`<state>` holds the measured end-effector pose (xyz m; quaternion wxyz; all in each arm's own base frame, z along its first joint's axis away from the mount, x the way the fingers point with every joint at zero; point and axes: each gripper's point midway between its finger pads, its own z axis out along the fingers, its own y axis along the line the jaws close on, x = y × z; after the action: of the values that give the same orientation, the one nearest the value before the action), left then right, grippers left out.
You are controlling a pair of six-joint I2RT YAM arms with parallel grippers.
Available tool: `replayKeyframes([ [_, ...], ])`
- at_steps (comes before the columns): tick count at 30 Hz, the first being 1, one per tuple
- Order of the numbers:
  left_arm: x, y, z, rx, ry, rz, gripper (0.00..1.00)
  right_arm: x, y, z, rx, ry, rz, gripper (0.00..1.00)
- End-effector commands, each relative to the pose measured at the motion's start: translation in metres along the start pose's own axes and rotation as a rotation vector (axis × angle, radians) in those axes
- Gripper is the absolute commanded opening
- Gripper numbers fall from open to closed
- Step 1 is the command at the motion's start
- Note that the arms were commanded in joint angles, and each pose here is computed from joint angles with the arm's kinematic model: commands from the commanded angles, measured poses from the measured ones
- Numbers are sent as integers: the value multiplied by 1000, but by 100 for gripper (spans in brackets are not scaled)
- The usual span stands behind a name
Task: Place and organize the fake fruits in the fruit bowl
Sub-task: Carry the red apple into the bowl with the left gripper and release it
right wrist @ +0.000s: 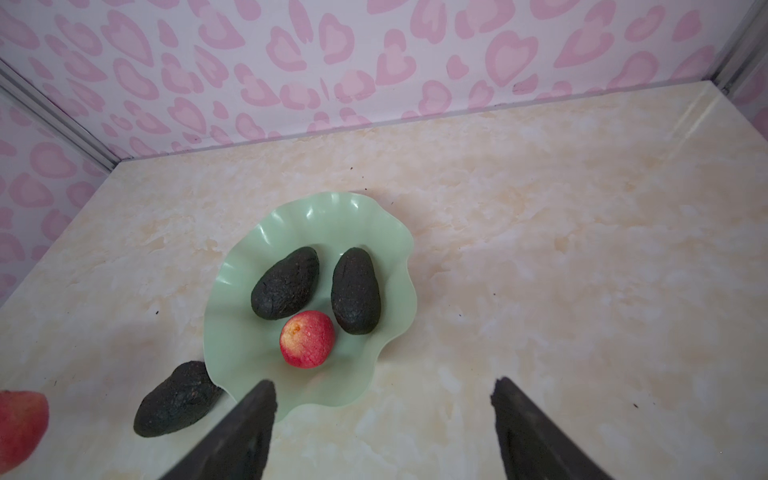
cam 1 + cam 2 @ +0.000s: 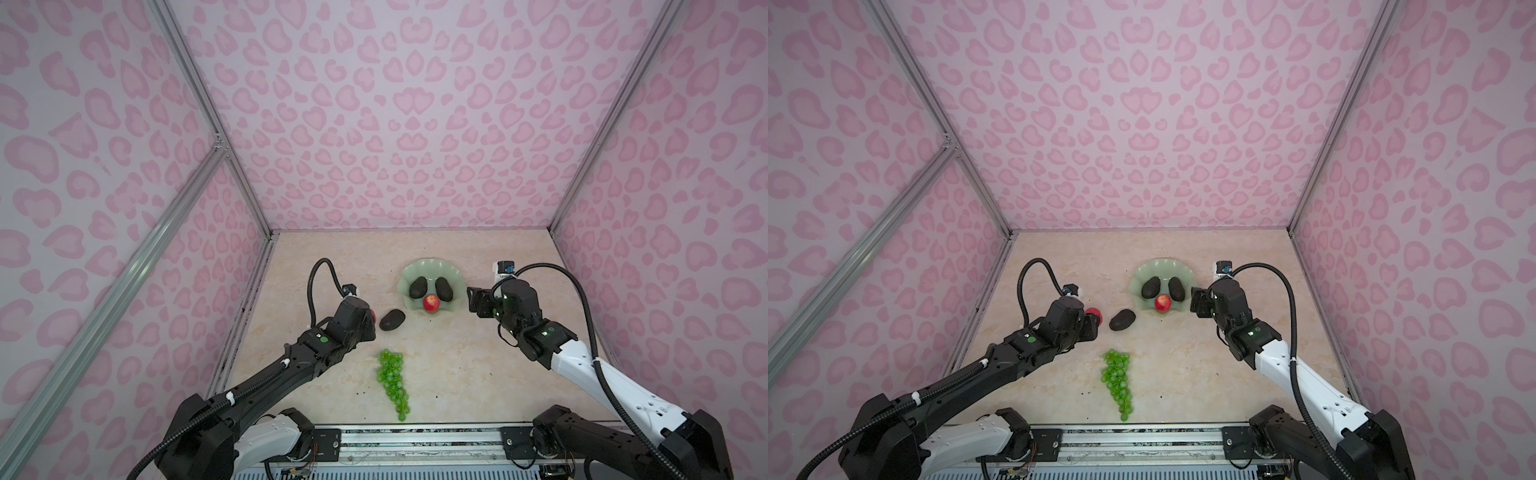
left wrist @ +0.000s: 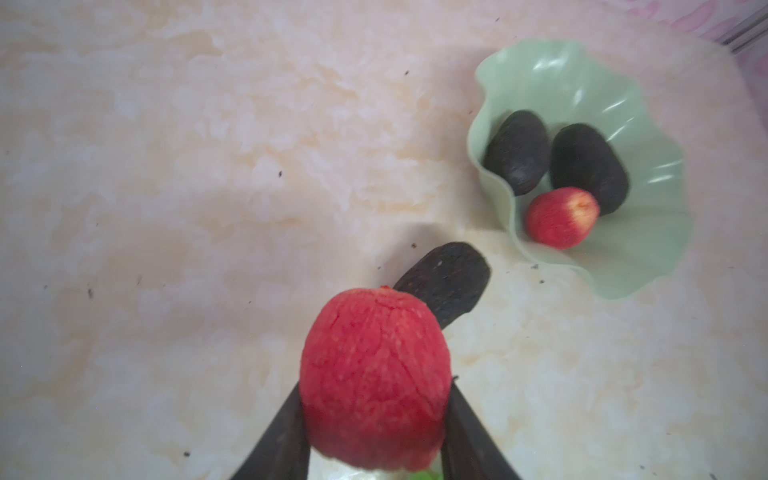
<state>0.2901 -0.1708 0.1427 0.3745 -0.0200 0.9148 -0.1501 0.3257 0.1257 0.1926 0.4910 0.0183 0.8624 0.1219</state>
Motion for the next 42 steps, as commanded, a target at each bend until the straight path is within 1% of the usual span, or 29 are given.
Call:
replayKeyframes([
  [1, -30, -29, -7, 79, -35, 66, 41, 14, -8, -5, 7, 7, 22, 83],
  [4, -55, -57, 2, 108, -58, 111, 41, 27, -11, -14, -17, 11, 39, 84],
  [8, -76, -103, 32, 160, -43, 187, 41, 40, -18, -28, -32, 1, 75, 84],
  [11, -79, -134, 65, 190, -1, 229, 40, 45, -25, -38, -27, -19, 96, 84],
  [12, -73, -141, 80, 195, 27, 241, 39, 46, -27, -42, -24, -23, 101, 84],
  [13, -78, -152, 87, 211, 25, 244, 39, 47, -29, -45, -19, -26, 102, 84],
  [16, -71, -168, 117, 226, 52, 270, 38, 49, -34, -53, -8, -34, 107, 85],
  [24, -63, -181, 180, 191, 94, 281, 38, 45, -35, -62, -13, -53, 110, 85],
  [27, -61, -178, 199, 148, 102, 278, 38, 45, -35, -63, -17, -54, 113, 85],
  [30, -58, -177, 212, 128, 102, 276, 38, 46, -36, -64, -19, -55, 116, 85],
  [37, -50, -166, 227, 84, 120, 268, 41, 47, -38, -68, -19, -65, 121, 85],
  [39, -48, -166, 228, 88, 129, 262, 45, 47, -38, -68, -20, -65, 120, 85],
  [42, -51, -167, 223, 98, 128, 258, 61, 46, -37, -68, -20, -64, 120, 85],
])
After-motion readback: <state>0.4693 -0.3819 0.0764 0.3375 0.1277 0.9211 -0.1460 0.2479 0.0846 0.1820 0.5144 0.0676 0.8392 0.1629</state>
